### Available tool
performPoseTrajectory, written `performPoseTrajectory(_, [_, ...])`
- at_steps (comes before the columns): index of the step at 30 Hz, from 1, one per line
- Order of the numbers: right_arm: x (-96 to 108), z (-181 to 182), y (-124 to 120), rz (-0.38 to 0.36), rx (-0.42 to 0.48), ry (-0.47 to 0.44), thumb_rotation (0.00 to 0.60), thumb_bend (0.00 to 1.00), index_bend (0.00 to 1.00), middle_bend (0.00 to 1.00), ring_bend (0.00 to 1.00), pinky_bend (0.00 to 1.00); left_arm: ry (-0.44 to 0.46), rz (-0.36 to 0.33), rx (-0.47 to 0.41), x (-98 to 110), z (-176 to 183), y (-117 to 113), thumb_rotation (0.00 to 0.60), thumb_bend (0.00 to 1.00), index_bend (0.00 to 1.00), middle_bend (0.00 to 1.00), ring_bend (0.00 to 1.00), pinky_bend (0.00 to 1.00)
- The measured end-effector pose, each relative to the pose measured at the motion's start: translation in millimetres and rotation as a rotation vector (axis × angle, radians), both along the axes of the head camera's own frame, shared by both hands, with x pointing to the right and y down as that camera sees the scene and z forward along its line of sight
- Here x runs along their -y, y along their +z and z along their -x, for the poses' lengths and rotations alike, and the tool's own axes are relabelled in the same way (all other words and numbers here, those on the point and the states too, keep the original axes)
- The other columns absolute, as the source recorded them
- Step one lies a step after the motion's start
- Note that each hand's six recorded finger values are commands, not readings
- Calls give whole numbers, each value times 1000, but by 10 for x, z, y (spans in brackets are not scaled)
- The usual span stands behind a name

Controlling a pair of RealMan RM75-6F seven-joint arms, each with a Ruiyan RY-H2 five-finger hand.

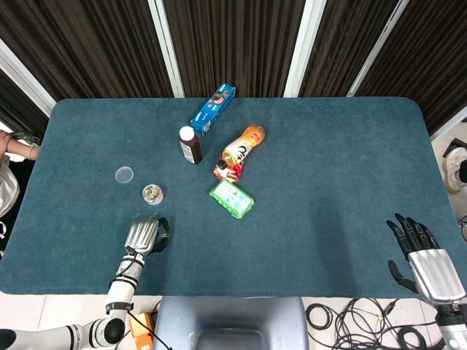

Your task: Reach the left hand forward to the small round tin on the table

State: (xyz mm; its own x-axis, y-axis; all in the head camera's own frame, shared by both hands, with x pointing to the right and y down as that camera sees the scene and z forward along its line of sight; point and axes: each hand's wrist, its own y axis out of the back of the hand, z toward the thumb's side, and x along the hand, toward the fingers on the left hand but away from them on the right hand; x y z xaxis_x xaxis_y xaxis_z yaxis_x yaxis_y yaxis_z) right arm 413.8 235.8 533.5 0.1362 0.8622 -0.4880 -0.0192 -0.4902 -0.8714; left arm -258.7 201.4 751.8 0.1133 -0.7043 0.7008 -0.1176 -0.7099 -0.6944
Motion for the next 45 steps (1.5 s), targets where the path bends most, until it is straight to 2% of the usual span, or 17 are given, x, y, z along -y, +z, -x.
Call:
performPoseTrajectory(28, [-1, 3, 2, -1, 0, -2, 600, 373, 0, 0, 0, 126, 10, 21, 12, -32, -6, 46, 600, 344, 590, 1000, 1000, 1000])
performPoseTrajectory(32, [-3, -2, 0, -1, 0, -1, 600, 373, 0, 0, 0, 126, 11, 22, 13, -34, -9, 51, 600, 367, 635, 1000, 1000, 1000])
performPoseTrajectory(38, [-7, 4, 0, -1, 1, -4, 600, 373, 0, 0, 0, 126, -1, 13, 2, -14, -2, 16, 600, 371, 643, 1000, 1000, 1000])
performPoseTrajectory(45, [-6, 1, -1, -3, 0, -1, 600, 373, 0, 0, 0, 126, -21, -33, -3, 110, 89, -116, 600, 374, 639, 1000, 1000, 1000])
